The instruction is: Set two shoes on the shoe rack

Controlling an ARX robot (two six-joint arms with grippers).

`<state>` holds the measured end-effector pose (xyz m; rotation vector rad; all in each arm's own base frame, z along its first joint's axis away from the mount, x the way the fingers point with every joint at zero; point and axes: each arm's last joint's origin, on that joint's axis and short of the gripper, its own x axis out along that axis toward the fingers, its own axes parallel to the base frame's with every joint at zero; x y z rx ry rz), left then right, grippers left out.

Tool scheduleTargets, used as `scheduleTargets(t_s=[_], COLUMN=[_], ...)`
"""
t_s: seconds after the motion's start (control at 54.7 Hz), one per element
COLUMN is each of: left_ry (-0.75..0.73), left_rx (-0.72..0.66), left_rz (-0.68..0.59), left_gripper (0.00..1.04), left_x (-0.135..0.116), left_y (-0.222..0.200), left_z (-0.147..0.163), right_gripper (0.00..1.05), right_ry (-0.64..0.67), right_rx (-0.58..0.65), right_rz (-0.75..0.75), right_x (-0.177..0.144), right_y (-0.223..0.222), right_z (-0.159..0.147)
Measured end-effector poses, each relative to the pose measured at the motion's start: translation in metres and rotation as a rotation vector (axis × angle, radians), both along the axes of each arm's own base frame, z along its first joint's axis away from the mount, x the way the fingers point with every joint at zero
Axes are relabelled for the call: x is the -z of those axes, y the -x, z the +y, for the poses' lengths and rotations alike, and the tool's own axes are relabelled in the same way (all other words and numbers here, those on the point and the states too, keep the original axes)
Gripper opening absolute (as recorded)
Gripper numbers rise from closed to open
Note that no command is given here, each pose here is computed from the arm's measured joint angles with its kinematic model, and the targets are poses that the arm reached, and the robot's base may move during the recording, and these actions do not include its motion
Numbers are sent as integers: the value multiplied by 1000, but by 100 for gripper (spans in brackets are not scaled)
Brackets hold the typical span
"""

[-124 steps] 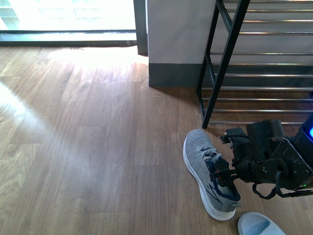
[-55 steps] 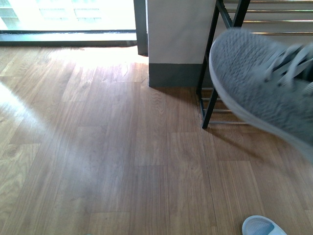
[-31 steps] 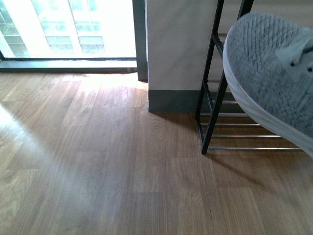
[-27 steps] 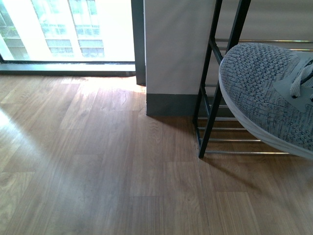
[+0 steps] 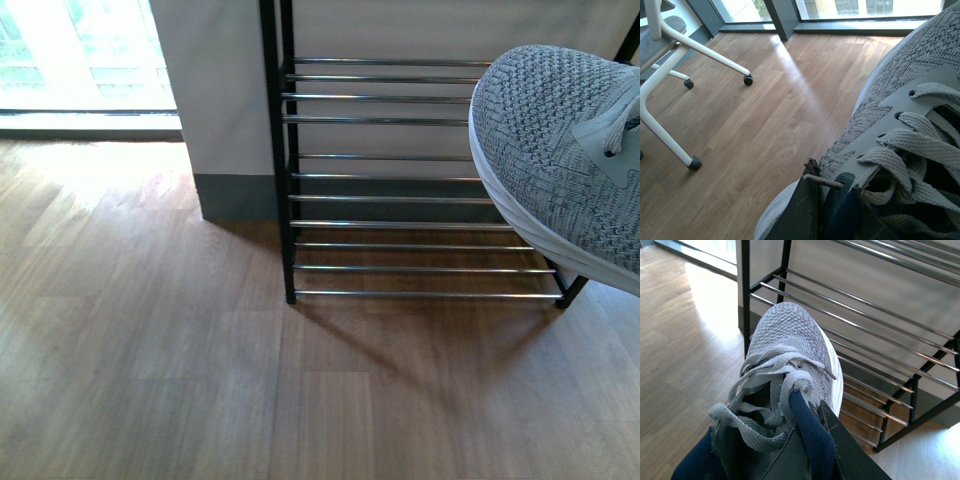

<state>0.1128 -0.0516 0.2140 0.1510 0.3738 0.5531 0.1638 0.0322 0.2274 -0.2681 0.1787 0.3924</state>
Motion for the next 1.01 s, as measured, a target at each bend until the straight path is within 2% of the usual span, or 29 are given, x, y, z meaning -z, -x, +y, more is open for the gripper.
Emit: scheduleTargets(t_s=[0.512, 1.005], left_ry=[2, -1], left_rx=[9, 1], left_rz=[7, 2], left_gripper=[2, 2], left_x=[1, 0], left_y=[0, 0], left_z=[-1, 0], right_gripper=[1, 1], right_ry=[3, -2], right_rx=[19, -12], right_rz=[-1, 1], right_x=[0, 0], right_y=[0, 0], right_z=[-1, 1])
